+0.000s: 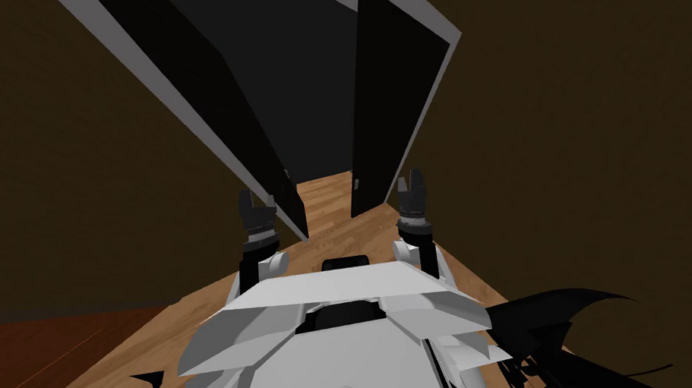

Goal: Push the door open

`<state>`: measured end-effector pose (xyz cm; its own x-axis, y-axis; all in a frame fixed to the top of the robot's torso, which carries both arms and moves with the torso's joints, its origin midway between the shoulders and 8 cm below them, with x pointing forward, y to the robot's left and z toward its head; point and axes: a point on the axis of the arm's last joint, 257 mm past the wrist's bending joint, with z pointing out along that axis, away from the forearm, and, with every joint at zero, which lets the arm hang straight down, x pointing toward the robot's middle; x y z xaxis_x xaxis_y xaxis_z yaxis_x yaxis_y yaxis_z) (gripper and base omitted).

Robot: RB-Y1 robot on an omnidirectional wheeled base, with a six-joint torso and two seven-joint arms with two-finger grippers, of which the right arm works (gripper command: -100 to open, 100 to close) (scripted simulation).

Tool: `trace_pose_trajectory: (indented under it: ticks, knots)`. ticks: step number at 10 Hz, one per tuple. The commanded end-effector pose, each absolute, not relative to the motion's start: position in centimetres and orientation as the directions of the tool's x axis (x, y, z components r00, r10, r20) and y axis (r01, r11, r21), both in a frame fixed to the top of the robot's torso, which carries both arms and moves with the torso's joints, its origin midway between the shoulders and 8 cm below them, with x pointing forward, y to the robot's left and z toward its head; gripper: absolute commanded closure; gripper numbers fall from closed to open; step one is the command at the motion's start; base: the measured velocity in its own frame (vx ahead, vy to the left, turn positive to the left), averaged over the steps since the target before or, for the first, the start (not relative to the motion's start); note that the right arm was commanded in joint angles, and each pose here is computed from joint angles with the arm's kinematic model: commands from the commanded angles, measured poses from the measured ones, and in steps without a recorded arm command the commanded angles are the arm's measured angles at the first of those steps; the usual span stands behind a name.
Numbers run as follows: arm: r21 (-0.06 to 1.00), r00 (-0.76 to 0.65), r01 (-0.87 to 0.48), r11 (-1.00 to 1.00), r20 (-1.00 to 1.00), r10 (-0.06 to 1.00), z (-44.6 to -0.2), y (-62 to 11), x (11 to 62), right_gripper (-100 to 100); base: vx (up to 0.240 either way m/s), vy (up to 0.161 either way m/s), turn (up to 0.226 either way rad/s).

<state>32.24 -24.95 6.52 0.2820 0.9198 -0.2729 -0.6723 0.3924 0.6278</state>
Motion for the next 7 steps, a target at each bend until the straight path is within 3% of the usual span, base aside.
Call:
trace_pose_trajectory:
  ticks: [1,7]
  knots:
    - [0.649,0.262,-0.661,0.377,-0.270,0.926,5.1,-24.9,33.2,-100,0.074,-0.030,0.052]
    - [0.699,0.214,-0.630,0.337,-0.261,0.941,1.6,-24.6,35.4,-100,0.088,-0.036,0.034]
